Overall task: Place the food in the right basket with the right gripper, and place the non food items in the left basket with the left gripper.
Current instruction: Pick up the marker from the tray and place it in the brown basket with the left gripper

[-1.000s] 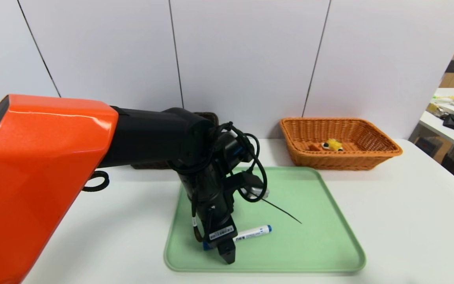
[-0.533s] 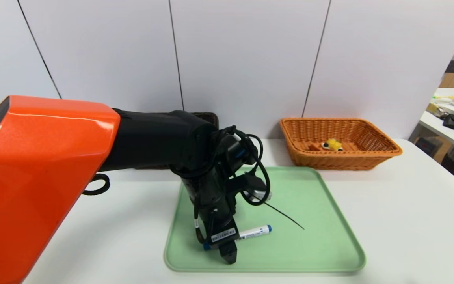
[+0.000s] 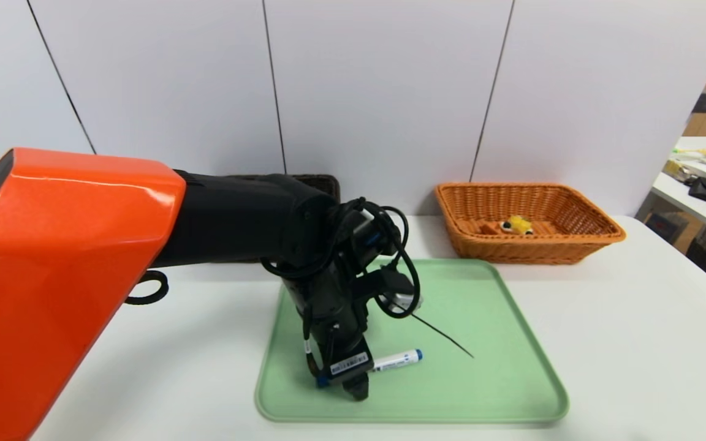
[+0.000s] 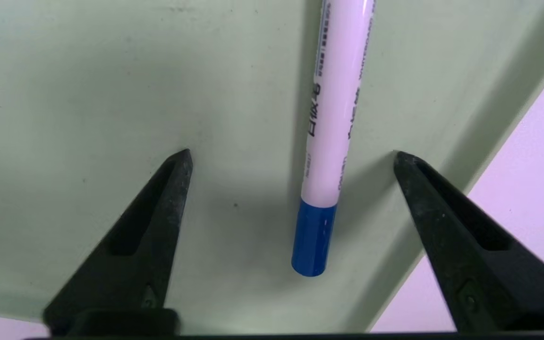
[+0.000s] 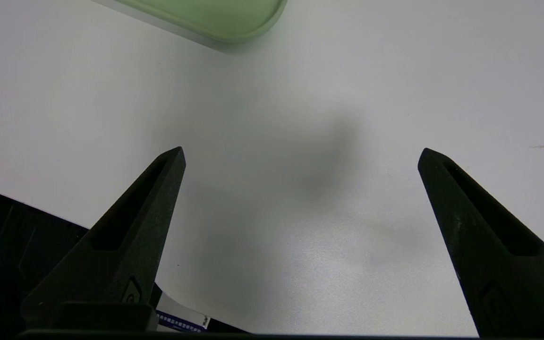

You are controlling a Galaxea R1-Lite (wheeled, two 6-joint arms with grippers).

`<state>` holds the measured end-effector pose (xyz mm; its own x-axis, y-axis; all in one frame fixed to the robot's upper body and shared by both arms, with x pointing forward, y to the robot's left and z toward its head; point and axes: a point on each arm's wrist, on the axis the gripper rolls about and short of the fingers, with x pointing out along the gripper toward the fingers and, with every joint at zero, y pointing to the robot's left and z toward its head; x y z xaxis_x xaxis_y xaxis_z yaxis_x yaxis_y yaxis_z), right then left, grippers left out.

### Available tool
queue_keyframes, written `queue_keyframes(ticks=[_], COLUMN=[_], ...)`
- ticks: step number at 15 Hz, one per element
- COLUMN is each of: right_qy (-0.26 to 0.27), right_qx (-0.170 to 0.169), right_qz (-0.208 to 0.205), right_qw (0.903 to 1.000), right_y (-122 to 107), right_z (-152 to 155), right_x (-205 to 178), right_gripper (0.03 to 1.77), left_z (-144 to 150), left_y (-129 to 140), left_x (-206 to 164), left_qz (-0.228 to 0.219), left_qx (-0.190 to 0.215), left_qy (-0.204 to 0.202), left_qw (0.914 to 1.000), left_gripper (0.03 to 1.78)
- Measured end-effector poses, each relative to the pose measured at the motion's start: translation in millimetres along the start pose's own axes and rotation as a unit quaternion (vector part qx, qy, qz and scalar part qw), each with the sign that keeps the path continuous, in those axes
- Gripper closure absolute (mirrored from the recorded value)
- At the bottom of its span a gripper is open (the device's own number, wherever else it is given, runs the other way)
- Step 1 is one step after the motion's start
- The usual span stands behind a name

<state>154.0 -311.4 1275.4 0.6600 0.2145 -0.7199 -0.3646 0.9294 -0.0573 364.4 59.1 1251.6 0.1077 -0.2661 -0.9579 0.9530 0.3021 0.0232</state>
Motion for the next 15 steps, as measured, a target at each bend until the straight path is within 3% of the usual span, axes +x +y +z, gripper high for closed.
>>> queue_keyframes(ticks=[3,6,8,15], right_qy=[0.000,-0.001,-0.001,-0.002], right_qx=[0.000,0.000,0.000,0.000], right_qz=[0.000,0.000,0.000,0.000], right_qw=[1.0000,1.0000,1.0000,1.0000], right_y=[0.0,0.0,0.0,0.0], right_z=[0.1,0.4,0.4,0.2], right_x=[-0.1,-0.2,-0.2,-0.6], right_gripper=[0.10,0.10,0.10,0.10], left_z=[1.2,0.5,-0.2,0.0], left_y=[0.6,0.3,0.2,-3.0], left_x=[3.4,4.0,3.7,-2.1], left_qz=[0.008,0.008,0.008,0.010], left_qx=[0.000,0.000,0.000,0.003], left_qy=[-0.009,-0.007,-0.005,-0.010], left_qw=[0.9999,0.9999,1.0000,0.9999], left_gripper=[0.78,1.06,1.64,1.64])
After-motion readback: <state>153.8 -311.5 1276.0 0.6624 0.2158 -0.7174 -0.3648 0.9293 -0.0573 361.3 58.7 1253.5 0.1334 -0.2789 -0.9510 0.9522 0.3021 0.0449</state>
